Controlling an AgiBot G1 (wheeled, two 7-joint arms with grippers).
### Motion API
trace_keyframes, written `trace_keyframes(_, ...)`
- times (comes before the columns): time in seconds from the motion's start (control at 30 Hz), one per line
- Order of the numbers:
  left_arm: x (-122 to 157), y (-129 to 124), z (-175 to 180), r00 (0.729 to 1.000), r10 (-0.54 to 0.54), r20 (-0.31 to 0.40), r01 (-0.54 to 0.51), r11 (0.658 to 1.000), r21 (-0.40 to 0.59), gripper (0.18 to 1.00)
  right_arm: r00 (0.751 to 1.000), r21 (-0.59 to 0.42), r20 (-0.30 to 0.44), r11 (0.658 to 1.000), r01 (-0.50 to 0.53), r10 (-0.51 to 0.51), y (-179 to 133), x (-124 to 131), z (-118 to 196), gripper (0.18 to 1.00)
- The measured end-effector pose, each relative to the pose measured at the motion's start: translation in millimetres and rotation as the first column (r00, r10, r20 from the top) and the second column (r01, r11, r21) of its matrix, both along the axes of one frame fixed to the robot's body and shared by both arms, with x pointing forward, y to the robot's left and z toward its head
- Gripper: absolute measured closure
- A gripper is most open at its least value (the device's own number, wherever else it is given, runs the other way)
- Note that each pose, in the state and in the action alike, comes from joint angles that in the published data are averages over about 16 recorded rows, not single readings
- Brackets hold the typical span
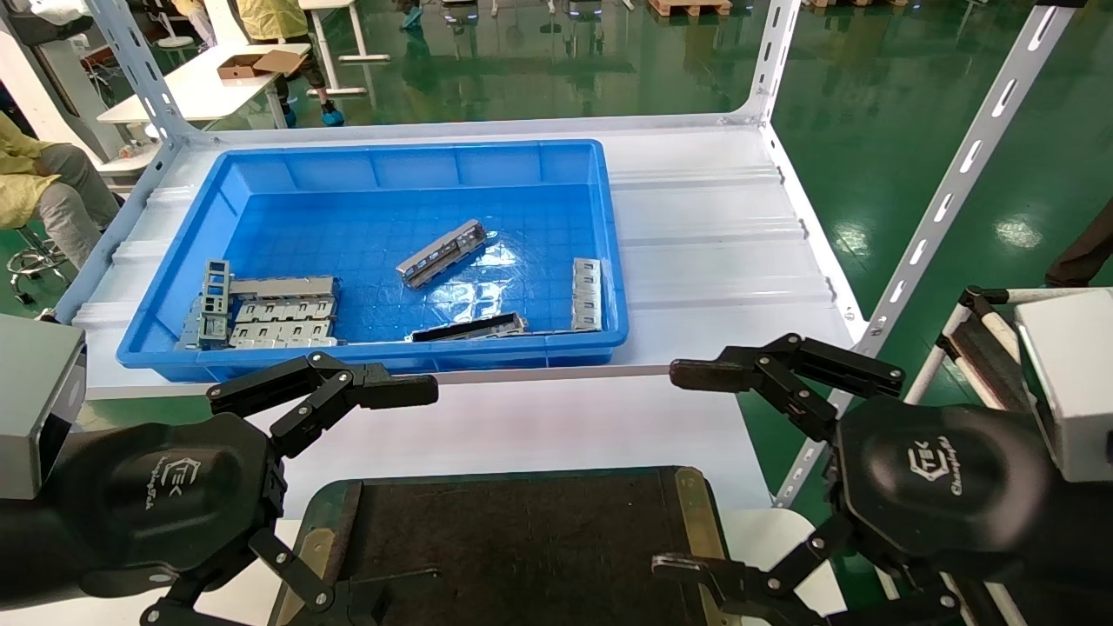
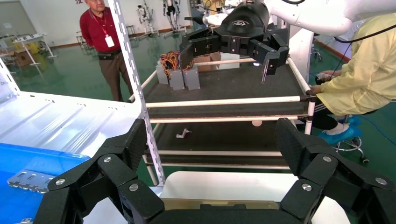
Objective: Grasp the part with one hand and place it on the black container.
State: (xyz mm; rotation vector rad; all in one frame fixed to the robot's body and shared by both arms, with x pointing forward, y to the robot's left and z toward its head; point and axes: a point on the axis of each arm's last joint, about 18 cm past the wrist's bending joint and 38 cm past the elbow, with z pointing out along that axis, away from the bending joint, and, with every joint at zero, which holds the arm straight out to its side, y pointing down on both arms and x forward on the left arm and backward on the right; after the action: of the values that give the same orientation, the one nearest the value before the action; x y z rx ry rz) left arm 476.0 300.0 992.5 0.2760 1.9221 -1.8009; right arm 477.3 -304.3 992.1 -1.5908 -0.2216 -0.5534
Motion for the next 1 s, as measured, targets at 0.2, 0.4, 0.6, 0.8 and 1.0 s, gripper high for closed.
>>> trace_keyframes(0.2,0.0,0.0,0.0,1.000,0.000,0.000,0.000,1.000,0.000,0.184,1.000,0.000,0.000,1.000,0.000,0.000,0.0,0.0,0.0,0.178)
trace_keyframes(0.4,0.0,0.0,0.0,1.000,0.000,0.000,0.000,1.000,0.000,0.184,1.000,0.000,0.000,1.000,0.000,0.000,0.0,0.0,0.0,0.178)
trace_keyframes(0.6,0.0,0.0,0.0,1.000,0.000,0.000,0.000,1.000,0.000,0.184,1.000,0.000,0.000,1.000,0.000,0.000,0.0,0.0,0.0,0.178)
trace_keyframes(0.8,0.0,0.0,0.0,1.000,0.000,0.000,0.000,1.000,0.000,0.184,1.000,0.000,0.000,1.000,0.000,0.000,0.0,0.0,0.0,0.178)
trace_keyframes(1.0,0.0,0.0,0.0,1.000,0.000,0.000,0.000,1.000,0.000,0.184,1.000,0.000,0.000,1.000,0.000,0.000,0.0,0.0,0.0,0.178)
